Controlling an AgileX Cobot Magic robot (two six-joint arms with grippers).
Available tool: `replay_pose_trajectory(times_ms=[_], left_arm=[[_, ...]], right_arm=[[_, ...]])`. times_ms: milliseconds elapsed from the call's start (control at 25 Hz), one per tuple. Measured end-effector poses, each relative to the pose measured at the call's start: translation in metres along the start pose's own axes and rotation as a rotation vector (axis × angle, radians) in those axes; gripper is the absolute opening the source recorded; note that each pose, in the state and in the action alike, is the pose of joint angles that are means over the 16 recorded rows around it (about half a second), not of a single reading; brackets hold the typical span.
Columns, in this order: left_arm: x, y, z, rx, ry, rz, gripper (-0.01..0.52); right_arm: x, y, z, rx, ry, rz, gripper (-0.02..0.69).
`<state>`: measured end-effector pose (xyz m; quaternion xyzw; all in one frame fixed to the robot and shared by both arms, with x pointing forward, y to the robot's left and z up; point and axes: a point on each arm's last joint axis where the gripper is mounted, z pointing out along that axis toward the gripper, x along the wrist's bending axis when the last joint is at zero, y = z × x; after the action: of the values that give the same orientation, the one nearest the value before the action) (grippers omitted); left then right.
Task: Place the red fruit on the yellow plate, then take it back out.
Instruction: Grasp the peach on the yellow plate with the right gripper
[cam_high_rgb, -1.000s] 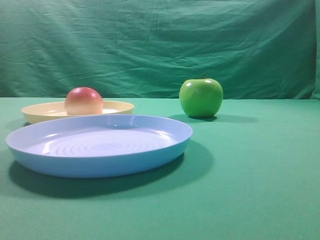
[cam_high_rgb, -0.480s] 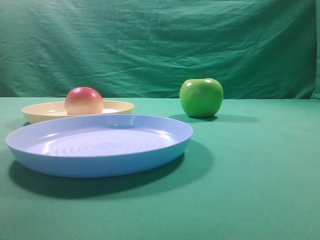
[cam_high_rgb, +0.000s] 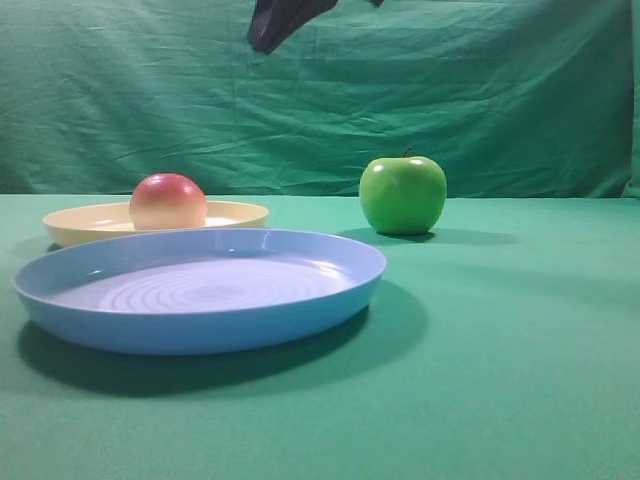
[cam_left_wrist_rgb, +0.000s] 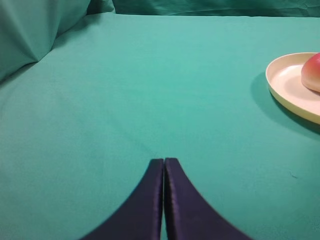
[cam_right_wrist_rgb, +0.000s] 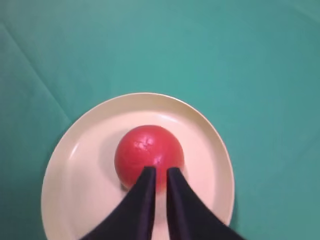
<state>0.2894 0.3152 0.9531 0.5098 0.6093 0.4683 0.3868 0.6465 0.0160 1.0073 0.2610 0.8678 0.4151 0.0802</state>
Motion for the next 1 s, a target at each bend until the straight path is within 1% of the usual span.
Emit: replay_pose_trajectory(times_ms=[160, 280, 400, 480, 640, 760, 880, 1000], left_arm=[[0.000, 0.000, 0.000, 0.000, 0.000, 0.000, 0.000], [0.000, 0.000, 0.000, 0.000, 0.000, 0.000, 0.000], [0.000, 0.000, 0.000, 0.000, 0.000, 0.000, 0.000], [0.000, 0.000, 0.000, 0.000, 0.000, 0.000, 0.000], [0.000, 0.000, 0.000, 0.000, 0.000, 0.000, 0.000], [0.000, 0.000, 0.000, 0.000, 0.000, 0.000, 0.000], [0.000, 0.000, 0.000, 0.000, 0.000, 0.000, 0.000], [0.000, 0.000, 0.000, 0.000, 0.000, 0.000, 0.000]], right_arm=[[0.000, -0.006, 0.028, -0.024, 0.009, -0.039, 0.409], [0.002, -0.010, 0.044, -0.034, 0.002, -0.061, 0.517], [0.004, -0.015, 0.057, -0.041, -0.009, -0.071, 0.597], [0.005, -0.019, 0.065, -0.041, -0.017, -0.072, 0.630], [0.005, -0.029, 0.078, -0.032, -0.026, -0.067, 0.645], [0.004, -0.035, 0.085, -0.025, -0.029, -0.062, 0.625], [0.004, -0.040, 0.091, -0.015, -0.029, -0.059, 0.577], [0.004, -0.044, 0.093, -0.003, -0.020, -0.058, 0.501]])
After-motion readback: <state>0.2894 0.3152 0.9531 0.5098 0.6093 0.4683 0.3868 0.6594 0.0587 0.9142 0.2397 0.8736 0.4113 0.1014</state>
